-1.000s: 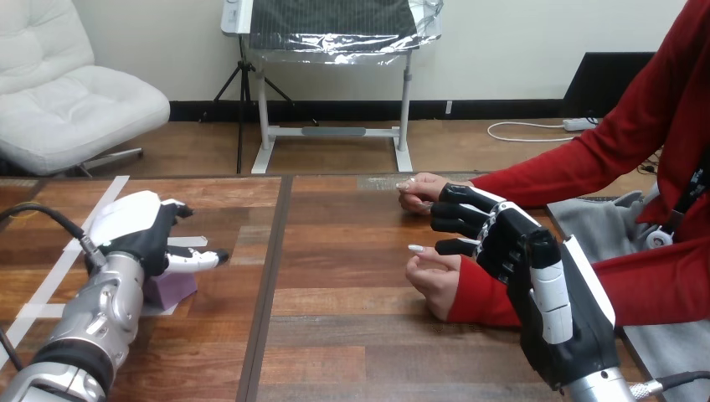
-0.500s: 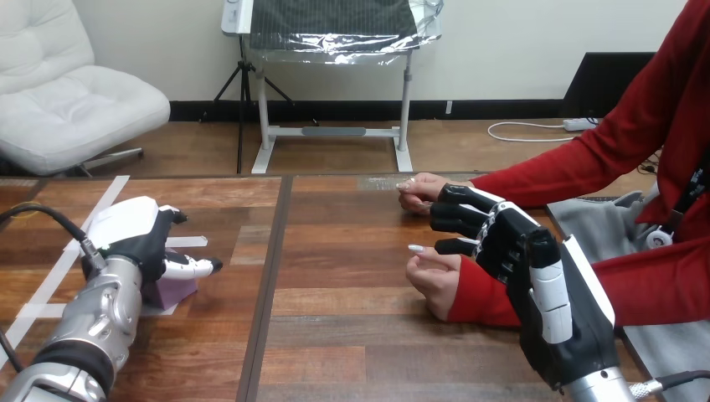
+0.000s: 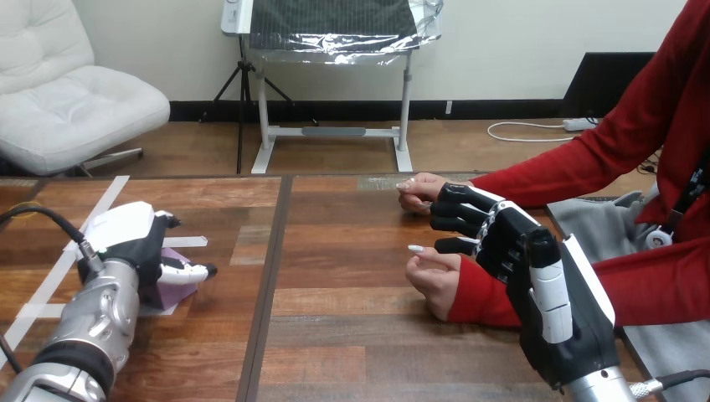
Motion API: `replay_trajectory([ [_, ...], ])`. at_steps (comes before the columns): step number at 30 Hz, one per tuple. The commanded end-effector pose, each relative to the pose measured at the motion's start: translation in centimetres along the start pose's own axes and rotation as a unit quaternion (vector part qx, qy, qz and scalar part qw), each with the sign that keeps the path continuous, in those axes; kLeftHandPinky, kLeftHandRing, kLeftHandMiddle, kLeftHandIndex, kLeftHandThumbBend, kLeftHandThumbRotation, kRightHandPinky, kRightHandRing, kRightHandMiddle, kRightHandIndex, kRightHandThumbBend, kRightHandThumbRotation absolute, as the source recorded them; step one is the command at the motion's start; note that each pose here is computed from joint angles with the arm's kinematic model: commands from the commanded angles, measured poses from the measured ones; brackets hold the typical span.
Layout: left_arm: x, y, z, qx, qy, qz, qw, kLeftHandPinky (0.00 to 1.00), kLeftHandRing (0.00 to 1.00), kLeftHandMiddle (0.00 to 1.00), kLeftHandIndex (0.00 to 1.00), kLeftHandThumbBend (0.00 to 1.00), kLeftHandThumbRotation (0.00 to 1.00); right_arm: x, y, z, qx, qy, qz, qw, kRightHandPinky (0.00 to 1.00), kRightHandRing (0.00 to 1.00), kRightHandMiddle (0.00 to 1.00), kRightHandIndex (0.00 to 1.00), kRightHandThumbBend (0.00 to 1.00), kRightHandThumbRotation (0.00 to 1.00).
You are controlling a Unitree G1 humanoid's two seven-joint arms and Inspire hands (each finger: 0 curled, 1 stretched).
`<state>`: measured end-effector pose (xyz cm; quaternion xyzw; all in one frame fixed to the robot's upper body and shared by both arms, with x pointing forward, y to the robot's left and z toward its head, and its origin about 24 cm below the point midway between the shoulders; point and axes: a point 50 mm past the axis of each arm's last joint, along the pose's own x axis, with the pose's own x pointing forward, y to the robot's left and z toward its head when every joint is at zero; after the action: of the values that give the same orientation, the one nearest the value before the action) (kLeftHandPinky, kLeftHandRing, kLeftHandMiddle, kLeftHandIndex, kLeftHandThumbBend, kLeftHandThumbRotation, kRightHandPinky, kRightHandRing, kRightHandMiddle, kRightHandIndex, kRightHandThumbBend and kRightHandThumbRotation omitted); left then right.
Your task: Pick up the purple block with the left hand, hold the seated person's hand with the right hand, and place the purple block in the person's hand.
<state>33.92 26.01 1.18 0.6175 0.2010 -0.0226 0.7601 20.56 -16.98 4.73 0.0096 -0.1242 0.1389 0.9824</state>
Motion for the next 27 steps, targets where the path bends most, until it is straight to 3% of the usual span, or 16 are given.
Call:
replay_trajectory([
  [1,0.52,2.03,0.80,-0.002,-0.009,0.026,0.9996,0.90,0.88,0.87,0.86,0.76,0.43,1.59,-0.15,2.16,-0.011,-0.055,0.012,0.9984,0.70,0.77,0.77,0.77,0.85,1.00],
  [21,0.63,2.04,1.08,0.000,0.003,0.011,0.9999,0.89,0.88,0.87,0.86,0.75,0.41,1.54,-0.11,2.24,-0.012,-0.056,0.013,0.9983,0.70,0.77,0.77,0.78,0.85,1.00],
  [27,0.65,2.05,1.09,-0.007,0.007,0.009,0.9999,0.84,0.85,0.85,0.83,0.75,0.38,1.51,-0.12,2.25,-0.013,-0.056,0.013,0.9983,0.70,0.77,0.78,0.78,0.84,1.00],
])
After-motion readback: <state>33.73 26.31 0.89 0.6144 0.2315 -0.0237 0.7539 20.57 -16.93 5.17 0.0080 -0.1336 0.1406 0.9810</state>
